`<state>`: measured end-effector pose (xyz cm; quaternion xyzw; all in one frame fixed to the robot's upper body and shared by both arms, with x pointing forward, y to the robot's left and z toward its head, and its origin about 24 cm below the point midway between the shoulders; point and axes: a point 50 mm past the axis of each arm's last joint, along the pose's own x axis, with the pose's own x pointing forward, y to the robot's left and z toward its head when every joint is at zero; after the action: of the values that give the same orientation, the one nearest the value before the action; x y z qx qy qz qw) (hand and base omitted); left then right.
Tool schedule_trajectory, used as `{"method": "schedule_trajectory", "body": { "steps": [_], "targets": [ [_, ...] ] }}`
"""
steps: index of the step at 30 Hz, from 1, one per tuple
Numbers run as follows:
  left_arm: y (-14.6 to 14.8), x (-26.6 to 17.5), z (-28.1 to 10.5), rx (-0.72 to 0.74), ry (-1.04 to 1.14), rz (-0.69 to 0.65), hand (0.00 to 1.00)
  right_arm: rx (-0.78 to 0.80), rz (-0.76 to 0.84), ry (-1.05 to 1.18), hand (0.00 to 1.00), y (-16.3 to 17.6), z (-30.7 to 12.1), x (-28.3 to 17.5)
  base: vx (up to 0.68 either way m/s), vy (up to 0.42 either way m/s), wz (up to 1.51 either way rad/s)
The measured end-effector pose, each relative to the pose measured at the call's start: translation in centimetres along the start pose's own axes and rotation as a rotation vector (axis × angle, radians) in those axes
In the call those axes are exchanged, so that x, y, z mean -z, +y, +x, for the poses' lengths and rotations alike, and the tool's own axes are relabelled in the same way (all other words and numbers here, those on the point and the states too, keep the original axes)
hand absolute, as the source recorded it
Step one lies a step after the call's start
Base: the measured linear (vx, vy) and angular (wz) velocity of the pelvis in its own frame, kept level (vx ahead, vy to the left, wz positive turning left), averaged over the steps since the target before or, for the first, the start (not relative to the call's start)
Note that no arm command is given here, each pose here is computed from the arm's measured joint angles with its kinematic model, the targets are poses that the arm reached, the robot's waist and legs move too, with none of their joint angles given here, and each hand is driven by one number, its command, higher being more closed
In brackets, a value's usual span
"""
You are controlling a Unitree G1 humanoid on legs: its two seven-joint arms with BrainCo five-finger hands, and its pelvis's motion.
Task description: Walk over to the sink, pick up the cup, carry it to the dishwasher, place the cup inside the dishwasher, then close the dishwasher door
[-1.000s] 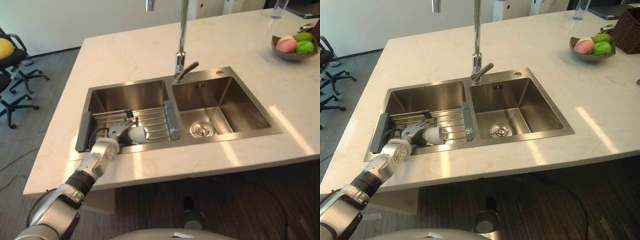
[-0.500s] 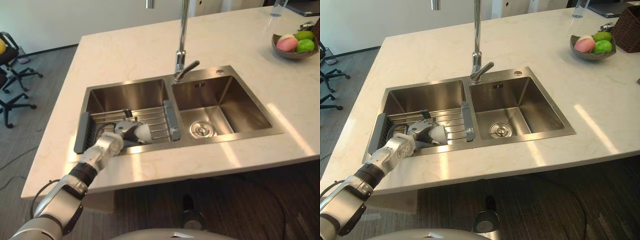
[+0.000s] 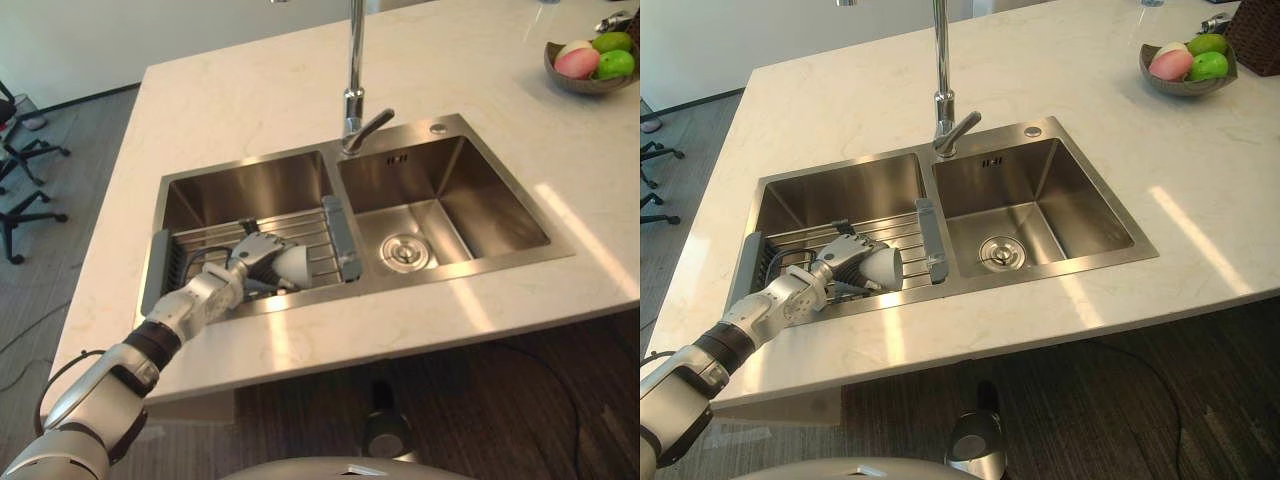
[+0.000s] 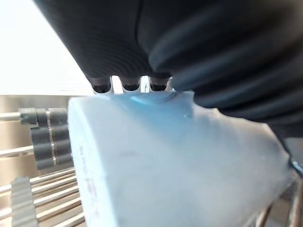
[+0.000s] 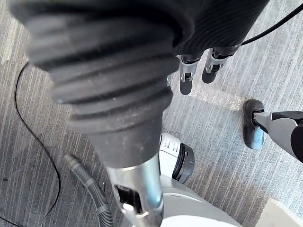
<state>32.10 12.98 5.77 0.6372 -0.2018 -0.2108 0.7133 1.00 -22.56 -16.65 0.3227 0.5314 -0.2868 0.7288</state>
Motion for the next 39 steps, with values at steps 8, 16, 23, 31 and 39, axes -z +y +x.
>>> {"method": "schedule_trajectory", "body": {
  "steps": [8, 16, 23, 31, 39],
  "targets": [
    [4.7, 0.3, -2.2, -0.378, -0.002, -0.207, 1.0, 0.011, 0.045, -0.008, 0.0, -0.4, -0.1, 0.6, 0.04, -0.017, 0.15],
    [10.3, 1.0, -5.2, -0.764, 0.047, -0.522, 1.0, 0.019, 0.027, -0.016, 0.0, -0.9, -0.2, 0.4, 0.02, -0.009, 0.25],
    [9.4, 2.8, -7.9, -0.925, 0.197, -0.88, 1.0, 0.034, -0.099, 0.016, 0.0, -1.4, -0.4, 0.9, -0.03, -0.012, 0.3],
    [8.8, 3.6, -12.5, -1.16, 0.324, -1.101, 1.0, 0.077, -0.172, 0.028, 0.0, -2.7, -0.8, 1.0, 0.0, -0.013, 0.54],
    [7.1, 5.7, -18.9, -1.307, 0.555, -1.07, 1.0, 0.092, -0.296, 0.063, 0.0, -3.0, -0.9, 1.2, -0.02, -0.055, 0.72]
  ]
}}
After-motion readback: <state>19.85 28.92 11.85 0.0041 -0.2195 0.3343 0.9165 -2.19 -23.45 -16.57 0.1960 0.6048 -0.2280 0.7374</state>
